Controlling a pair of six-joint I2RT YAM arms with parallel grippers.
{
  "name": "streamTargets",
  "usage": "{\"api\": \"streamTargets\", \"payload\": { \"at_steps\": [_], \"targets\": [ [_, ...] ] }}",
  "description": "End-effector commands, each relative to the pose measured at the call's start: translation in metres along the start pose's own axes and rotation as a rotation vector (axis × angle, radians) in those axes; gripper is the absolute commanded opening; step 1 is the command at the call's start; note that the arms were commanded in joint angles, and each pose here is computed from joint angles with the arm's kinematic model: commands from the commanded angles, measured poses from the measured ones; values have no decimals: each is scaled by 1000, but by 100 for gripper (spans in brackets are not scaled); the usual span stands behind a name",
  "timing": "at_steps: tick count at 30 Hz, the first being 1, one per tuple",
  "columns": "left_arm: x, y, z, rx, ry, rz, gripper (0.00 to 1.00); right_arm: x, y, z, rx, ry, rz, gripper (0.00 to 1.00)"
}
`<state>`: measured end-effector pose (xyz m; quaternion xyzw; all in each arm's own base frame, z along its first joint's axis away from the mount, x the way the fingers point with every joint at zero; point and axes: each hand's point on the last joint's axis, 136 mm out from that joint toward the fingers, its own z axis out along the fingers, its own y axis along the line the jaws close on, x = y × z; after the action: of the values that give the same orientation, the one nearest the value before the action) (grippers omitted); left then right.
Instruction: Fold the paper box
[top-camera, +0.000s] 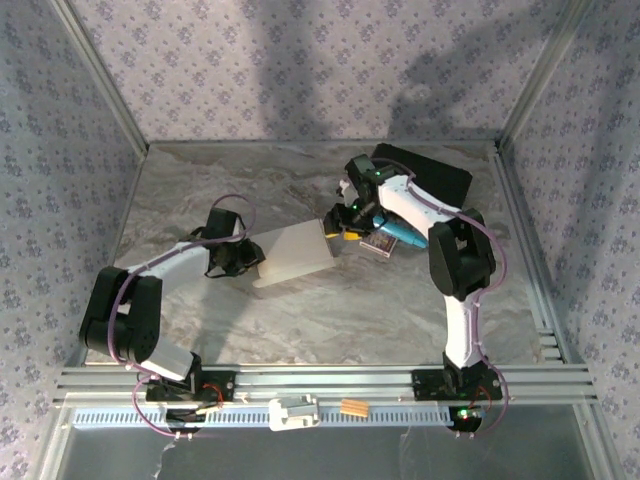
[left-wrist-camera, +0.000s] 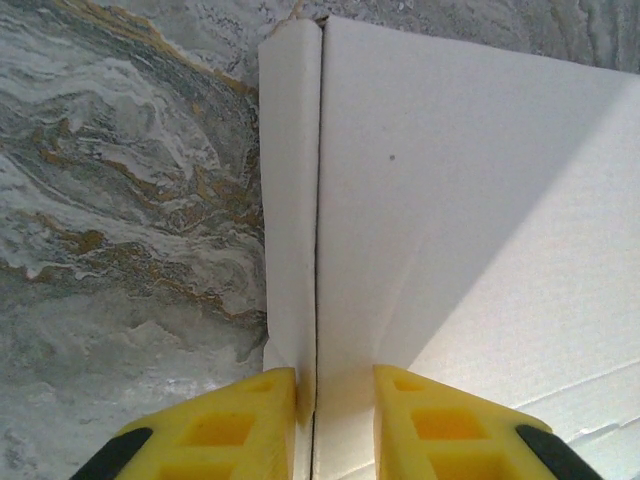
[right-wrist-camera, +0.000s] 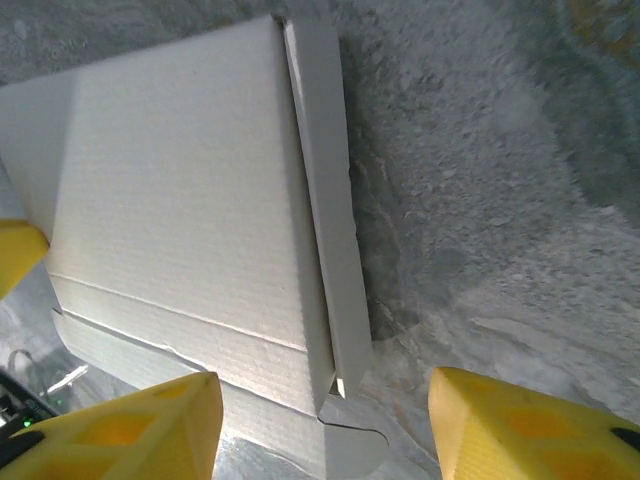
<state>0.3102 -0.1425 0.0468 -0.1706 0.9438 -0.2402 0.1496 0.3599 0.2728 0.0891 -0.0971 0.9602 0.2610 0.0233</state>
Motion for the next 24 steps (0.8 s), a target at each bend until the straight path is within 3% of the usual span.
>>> {"api": "streamTargets", "payload": {
  "at_steps": [1, 3, 9, 16, 24],
  "targets": [
    [21, 29, 5, -84, 57, -20, 22, 7, 8, 14, -80, 34, -36, 68],
    [23, 35, 5, -93, 58, -39, 20, 8, 2, 20, -96, 50, -15, 73],
    [29, 50, 5, -79, 47, -96, 13, 13, 18, 29, -269, 78, -17, 77],
    [35, 62, 6, -92, 64, -122, 11, 22, 22, 44, -352, 132, -23, 80],
    [41, 72, 8, -99, 77, -162, 10, 11, 41, 47, -460, 117, -17, 76]
  ]
}}
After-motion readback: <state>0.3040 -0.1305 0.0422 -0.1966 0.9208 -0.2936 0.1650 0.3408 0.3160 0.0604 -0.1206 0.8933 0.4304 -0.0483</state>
